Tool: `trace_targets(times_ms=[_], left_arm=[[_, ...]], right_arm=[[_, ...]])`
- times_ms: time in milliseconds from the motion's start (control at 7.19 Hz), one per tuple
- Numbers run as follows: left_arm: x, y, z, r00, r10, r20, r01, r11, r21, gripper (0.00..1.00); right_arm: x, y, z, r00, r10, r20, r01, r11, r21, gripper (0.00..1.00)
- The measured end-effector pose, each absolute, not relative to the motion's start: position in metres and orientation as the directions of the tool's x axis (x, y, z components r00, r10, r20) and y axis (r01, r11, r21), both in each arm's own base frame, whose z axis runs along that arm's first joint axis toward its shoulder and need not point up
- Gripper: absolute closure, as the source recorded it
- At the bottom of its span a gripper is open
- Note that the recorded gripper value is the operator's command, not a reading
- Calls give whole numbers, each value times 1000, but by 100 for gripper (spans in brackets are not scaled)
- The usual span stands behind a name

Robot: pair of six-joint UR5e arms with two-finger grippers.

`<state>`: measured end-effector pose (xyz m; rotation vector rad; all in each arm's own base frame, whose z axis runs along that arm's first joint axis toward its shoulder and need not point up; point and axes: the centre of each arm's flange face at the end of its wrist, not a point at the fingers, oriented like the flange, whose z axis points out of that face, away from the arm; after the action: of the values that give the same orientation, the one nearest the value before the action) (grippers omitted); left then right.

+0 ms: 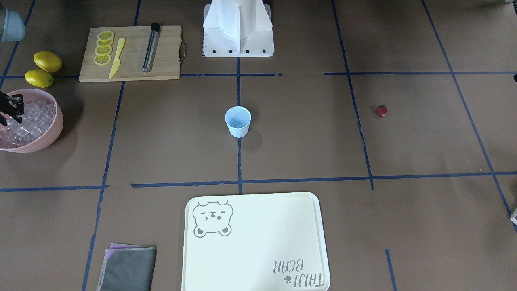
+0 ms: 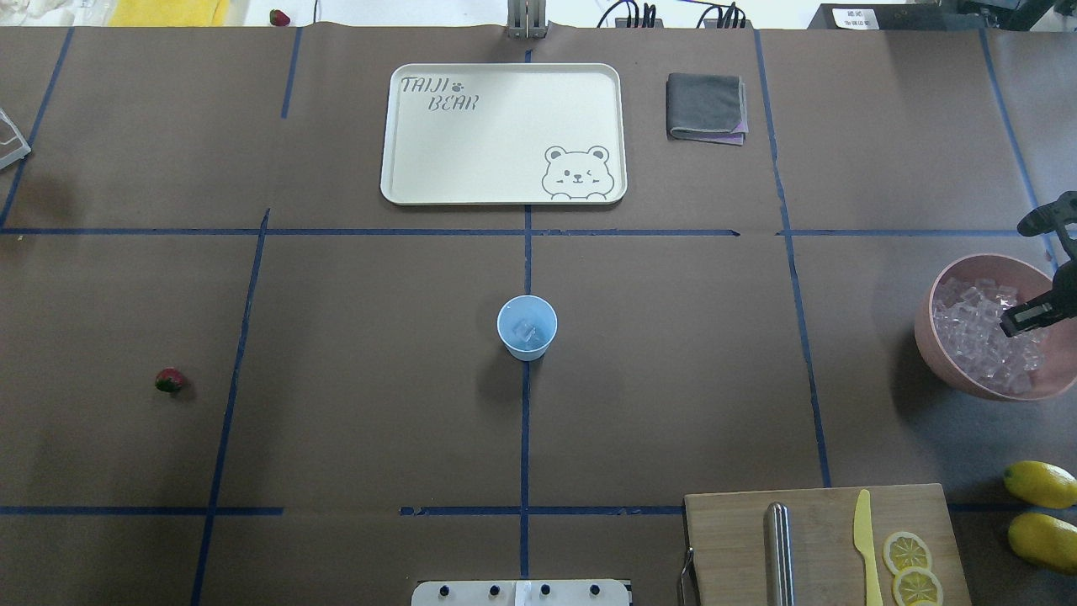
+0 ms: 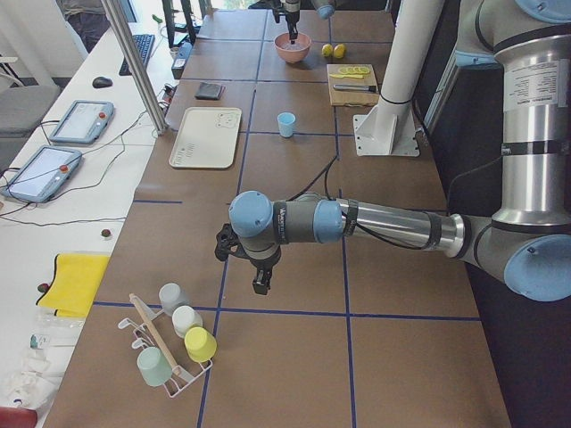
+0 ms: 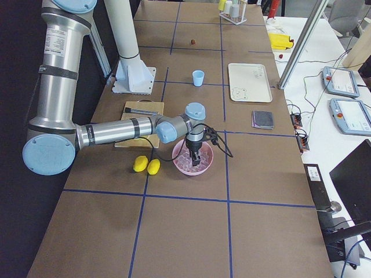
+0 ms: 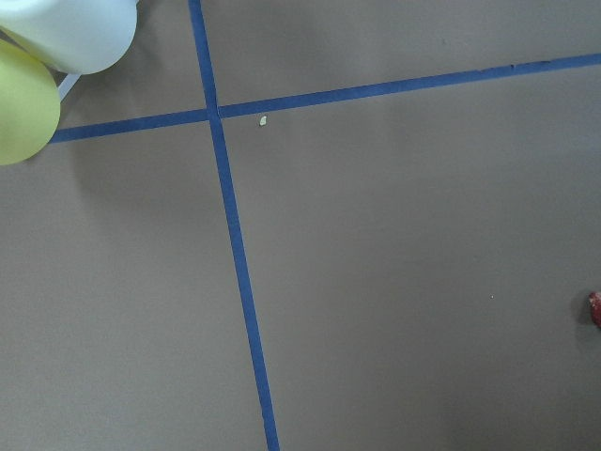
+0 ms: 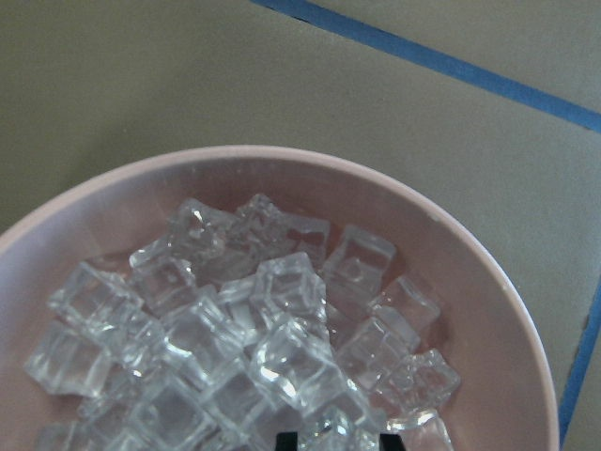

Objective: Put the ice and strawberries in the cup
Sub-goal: 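Lower the right gripper into the bowl and grasp a third ice cube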

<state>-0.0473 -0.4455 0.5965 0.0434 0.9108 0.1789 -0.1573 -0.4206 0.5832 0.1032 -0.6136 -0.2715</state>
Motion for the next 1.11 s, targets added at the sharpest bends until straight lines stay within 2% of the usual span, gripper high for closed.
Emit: trace_targets(times_ms=[417, 695, 1112], left_arm=[[-47, -445, 596, 600, 173, -781, -136, 984, 113, 0], [-47, -445, 596, 600, 172, -781, -136, 984, 112, 0], [-47, -445, 596, 600, 173, -781, -136, 984, 114, 0]], right_arm=[[-152, -420, 571, 776, -289, 561, 214, 957, 197, 96], [-140, -424, 544, 763, -281, 582, 175, 957, 233, 96], [-130, -438, 486, 725, -188, 662, 32, 970, 240, 96]])
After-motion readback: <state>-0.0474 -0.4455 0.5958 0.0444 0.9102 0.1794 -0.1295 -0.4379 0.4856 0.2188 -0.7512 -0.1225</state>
